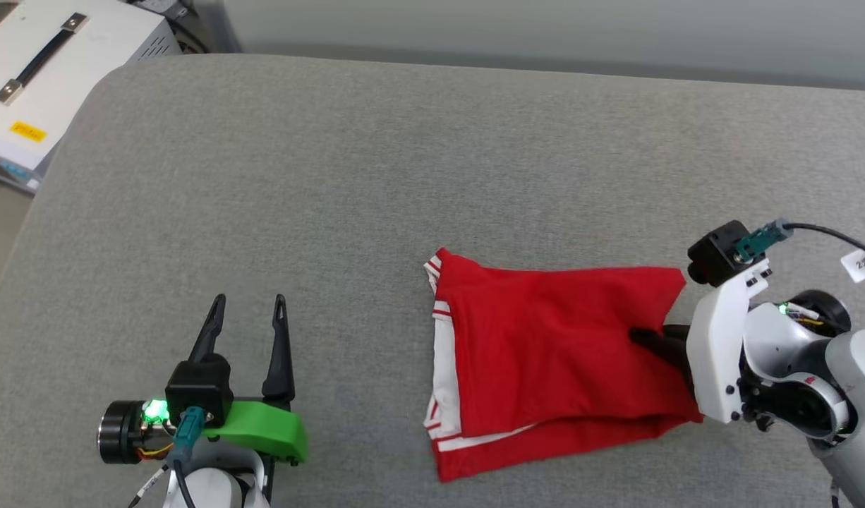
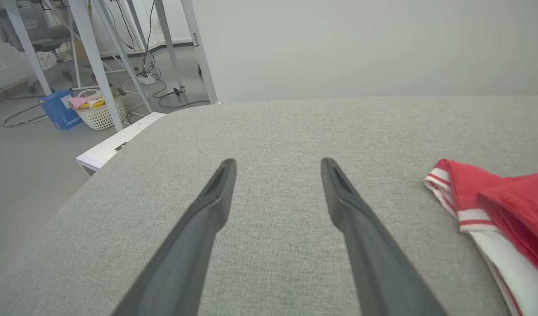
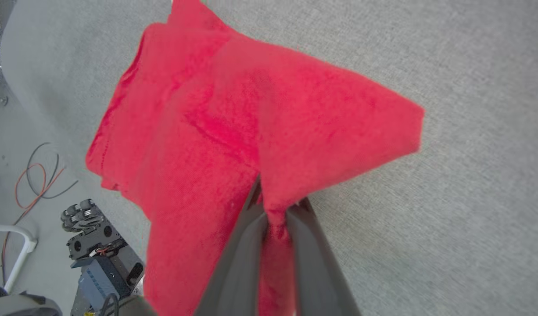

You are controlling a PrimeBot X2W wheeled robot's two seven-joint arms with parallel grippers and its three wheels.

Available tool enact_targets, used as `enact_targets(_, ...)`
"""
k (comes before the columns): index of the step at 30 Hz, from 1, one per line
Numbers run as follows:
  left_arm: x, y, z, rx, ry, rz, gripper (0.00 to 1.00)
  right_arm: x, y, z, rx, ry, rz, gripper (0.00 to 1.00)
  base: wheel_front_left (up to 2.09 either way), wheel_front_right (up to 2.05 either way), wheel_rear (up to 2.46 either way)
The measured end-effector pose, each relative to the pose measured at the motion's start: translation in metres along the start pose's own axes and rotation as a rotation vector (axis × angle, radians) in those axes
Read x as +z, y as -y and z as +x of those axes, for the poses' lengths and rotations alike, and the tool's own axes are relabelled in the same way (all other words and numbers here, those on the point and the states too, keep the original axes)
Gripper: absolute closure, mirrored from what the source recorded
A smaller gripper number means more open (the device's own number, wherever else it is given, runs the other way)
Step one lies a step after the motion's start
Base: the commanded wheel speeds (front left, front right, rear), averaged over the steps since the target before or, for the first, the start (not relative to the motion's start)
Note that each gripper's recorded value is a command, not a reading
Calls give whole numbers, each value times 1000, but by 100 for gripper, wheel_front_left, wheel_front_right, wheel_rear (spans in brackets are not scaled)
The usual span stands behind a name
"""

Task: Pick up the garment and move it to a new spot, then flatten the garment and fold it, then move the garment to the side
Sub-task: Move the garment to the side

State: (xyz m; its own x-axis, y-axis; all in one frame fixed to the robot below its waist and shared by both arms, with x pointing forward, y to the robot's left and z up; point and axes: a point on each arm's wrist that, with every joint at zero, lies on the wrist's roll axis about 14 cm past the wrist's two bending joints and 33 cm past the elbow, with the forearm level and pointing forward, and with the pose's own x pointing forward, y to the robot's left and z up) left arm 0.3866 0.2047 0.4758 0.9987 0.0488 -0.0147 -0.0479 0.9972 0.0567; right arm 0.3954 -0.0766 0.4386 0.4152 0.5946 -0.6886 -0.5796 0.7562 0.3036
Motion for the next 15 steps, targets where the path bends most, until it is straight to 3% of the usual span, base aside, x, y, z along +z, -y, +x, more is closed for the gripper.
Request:
enact_targets(5, 4, 22, 7, -62, 17, -7, 0, 9, 17, -41, -93, 19, -110, 100, 0, 0, 0)
enact_targets(15, 20, 70, 47, -210, 93, -1, 0, 14, 90, -121, -391, 43, -137, 100, 0, 0, 0)
